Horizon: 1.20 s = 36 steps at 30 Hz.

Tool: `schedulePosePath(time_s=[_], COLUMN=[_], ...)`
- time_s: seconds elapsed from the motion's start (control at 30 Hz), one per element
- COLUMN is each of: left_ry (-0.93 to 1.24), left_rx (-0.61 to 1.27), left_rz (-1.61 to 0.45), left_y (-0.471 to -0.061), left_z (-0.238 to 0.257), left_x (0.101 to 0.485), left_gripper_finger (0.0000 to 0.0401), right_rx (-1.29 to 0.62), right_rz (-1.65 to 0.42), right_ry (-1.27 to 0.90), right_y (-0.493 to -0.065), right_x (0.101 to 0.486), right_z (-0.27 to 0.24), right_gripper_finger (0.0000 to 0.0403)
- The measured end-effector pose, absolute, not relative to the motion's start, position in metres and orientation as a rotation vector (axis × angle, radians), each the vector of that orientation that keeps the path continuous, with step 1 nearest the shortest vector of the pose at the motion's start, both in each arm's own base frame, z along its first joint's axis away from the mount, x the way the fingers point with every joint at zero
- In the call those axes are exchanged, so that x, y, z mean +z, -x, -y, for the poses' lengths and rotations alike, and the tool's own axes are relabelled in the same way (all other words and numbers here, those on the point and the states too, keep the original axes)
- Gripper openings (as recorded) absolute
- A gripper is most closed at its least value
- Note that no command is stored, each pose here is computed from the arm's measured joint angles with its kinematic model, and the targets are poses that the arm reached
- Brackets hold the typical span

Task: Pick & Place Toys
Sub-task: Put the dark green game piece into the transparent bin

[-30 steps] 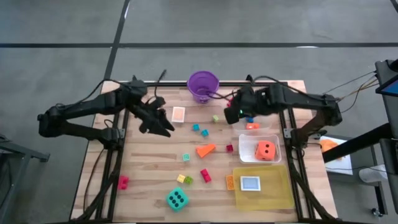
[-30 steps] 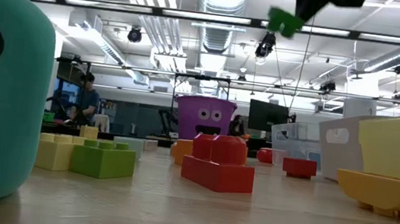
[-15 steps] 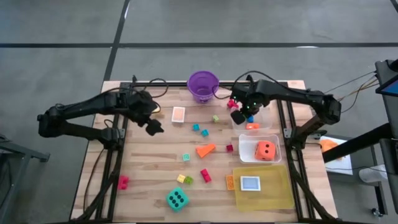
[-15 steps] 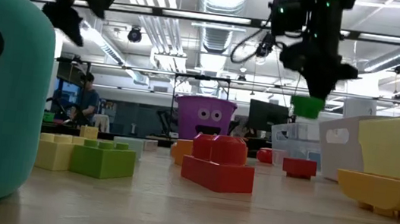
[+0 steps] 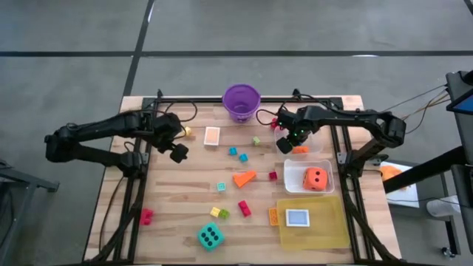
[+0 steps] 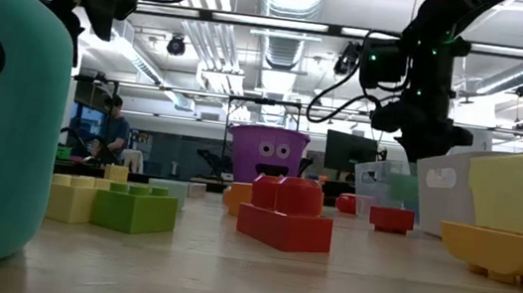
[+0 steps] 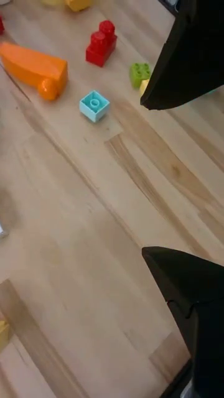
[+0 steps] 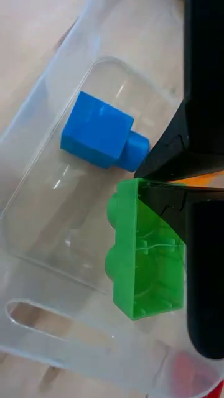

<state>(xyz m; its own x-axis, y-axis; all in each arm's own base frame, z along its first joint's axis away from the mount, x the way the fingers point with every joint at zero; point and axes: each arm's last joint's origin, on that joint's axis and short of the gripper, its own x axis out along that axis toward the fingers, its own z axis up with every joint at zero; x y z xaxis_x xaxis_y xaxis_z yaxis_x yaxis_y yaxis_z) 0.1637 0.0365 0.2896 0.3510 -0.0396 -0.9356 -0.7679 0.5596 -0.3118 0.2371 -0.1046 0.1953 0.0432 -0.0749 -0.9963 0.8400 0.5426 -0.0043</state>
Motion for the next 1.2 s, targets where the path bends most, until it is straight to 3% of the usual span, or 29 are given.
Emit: schedulePosePath(time_s=[0.4, 1.2], left_ry=[0.88, 0.9], left_rx=[0.532, 0.534], left_rz=[-1.164, -1.203], left_y=[-0.167, -0.168], left_z=[-0.019, -0.007], left_x=[0.283, 0.269], left_gripper_finger=[0.0365, 0.0365], right_rx=[-0.622, -0.527], right_rz=[-1.385, -1.447], right_ry=[-0.617, -0.526], right_y=[-0.247, -0.256], right_x=[0.185, 0.165], right_z=[0.108, 0.111], right_gripper_finger=[0.0012, 0.0012])
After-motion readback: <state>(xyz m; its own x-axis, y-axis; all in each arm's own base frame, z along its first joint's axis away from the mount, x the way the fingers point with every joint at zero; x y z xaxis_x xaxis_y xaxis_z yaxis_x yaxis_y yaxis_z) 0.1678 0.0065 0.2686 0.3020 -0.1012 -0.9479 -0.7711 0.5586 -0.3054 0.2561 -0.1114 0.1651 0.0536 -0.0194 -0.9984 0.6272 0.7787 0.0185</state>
